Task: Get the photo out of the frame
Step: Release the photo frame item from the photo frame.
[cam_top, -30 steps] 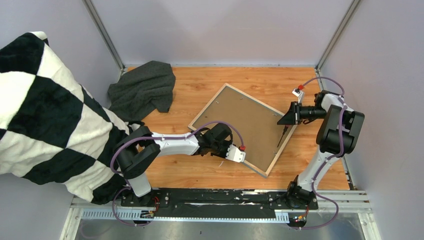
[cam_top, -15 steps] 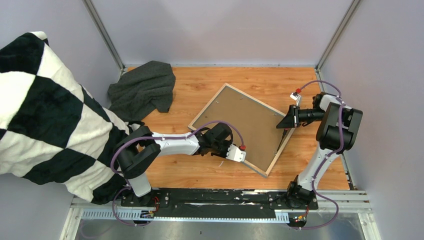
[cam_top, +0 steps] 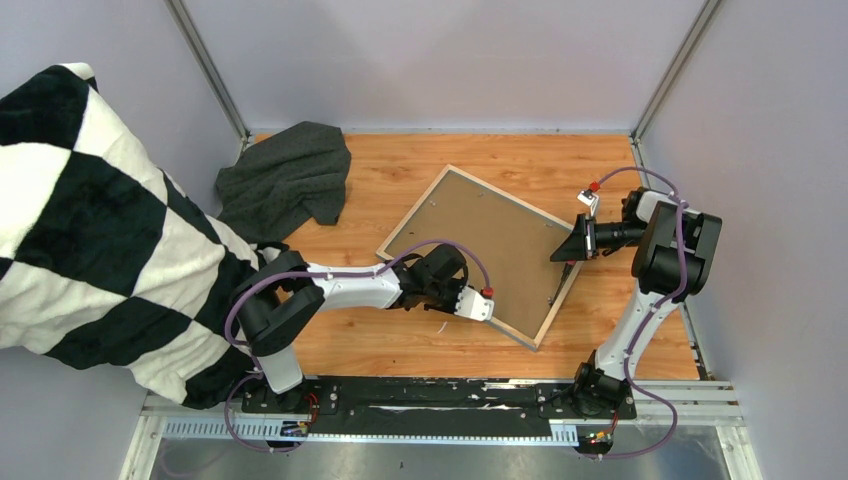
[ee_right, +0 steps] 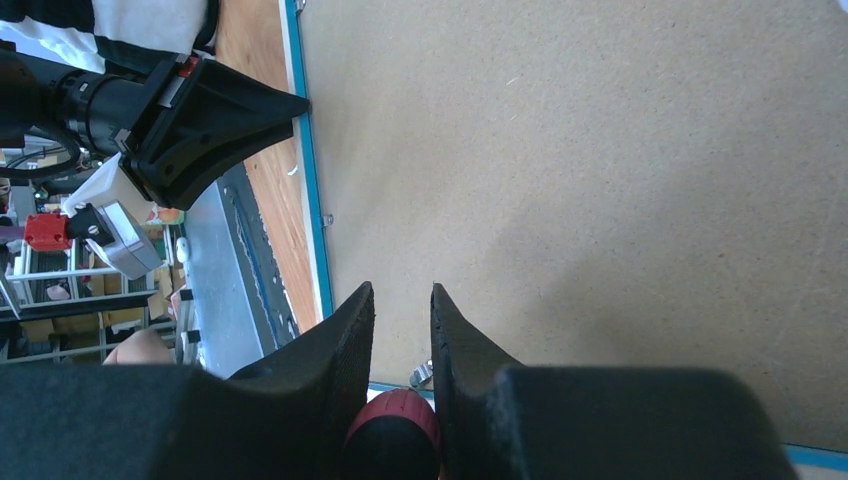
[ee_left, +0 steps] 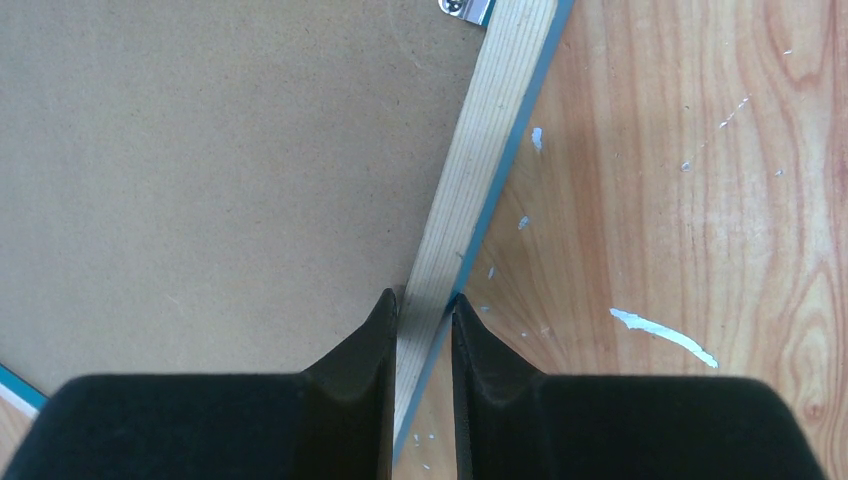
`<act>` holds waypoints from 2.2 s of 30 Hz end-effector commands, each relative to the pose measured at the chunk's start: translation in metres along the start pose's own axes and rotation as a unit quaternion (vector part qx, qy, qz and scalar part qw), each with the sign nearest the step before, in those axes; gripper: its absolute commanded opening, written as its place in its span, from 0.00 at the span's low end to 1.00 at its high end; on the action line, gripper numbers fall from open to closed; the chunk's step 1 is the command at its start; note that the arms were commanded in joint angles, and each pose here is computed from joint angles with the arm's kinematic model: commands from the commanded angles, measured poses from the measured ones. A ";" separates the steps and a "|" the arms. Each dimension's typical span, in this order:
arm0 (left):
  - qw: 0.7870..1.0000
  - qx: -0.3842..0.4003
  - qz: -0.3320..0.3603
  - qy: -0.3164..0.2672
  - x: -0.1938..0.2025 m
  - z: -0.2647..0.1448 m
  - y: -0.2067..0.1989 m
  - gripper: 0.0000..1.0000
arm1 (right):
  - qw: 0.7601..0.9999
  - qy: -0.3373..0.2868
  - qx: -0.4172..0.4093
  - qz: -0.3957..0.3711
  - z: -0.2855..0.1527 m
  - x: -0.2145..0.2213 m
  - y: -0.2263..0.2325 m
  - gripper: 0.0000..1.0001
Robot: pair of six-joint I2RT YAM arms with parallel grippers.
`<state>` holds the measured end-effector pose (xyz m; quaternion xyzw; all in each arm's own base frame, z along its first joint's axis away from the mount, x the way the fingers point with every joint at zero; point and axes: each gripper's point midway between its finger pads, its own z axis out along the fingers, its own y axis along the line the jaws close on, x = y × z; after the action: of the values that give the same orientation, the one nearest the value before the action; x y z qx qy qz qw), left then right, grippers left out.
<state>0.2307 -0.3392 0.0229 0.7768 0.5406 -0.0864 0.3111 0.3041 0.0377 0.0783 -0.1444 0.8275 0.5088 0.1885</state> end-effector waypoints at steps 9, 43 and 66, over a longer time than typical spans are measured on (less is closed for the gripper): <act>0.996 0.047 -0.038 0.061 0.037 0.012 -0.032 0.00 | 1.000 -0.020 -0.012 -0.012 -0.003 -0.006 0.010 0.00; 0.996 0.059 -0.035 0.063 0.039 0.016 -0.037 0.00 | 0.996 0.006 -0.006 -0.085 0.025 -0.030 0.033 0.00; 0.995 0.064 -0.034 0.063 0.040 0.016 -0.039 0.00 | 0.982 0.085 -0.023 -0.167 0.032 0.007 0.065 0.00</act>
<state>0.2333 -0.3417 0.0225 0.7765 0.5415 -0.0848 0.3109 0.2978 0.0891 0.1042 -0.2949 0.8048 0.4725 0.2053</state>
